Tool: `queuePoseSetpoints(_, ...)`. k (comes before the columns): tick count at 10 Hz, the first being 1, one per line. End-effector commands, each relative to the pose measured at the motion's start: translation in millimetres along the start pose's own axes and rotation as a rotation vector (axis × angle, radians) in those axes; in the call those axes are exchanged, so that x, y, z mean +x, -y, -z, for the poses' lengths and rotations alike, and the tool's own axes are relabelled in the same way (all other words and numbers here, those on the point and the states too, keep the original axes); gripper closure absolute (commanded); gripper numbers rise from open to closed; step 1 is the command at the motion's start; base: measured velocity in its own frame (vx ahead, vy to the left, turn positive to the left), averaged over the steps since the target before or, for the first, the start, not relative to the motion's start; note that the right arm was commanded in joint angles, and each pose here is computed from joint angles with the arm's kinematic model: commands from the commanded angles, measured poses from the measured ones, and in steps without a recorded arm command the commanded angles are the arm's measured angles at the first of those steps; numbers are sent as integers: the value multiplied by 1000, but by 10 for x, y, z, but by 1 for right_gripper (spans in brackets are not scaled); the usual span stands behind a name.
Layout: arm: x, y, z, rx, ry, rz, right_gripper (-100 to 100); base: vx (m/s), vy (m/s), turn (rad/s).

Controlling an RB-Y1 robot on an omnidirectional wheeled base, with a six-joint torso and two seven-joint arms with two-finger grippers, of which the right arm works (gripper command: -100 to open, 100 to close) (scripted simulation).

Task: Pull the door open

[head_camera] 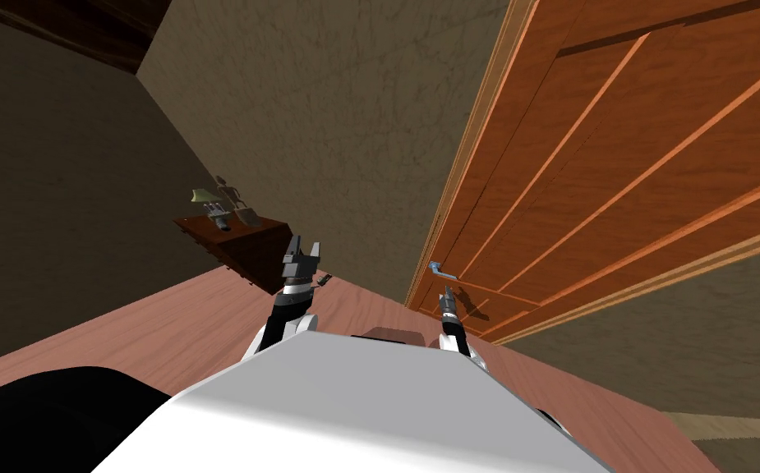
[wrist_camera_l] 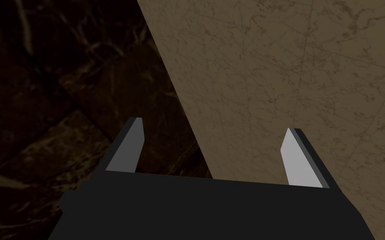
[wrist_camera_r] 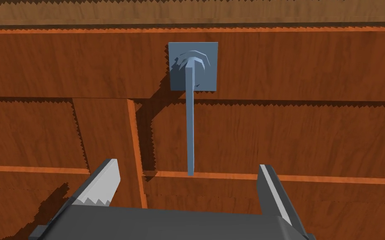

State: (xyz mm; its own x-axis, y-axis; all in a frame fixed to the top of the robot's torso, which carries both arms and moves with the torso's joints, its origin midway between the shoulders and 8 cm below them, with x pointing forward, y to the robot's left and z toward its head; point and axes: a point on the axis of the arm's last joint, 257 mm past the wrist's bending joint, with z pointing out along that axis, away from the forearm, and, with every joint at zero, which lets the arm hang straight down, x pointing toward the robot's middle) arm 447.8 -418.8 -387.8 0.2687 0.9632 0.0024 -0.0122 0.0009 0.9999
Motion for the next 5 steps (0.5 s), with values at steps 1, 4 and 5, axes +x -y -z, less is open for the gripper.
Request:
queuePoseSetpoints(1,-70,8,26,0,9,0,-100,119,-40,59)
queuePoseSetpoints(4,-221,24,85,1,29,0,-100,184,-28,77)
queuePoseSetpoints(5,-289,30,112,1,38,0,-100,225,-59,77)
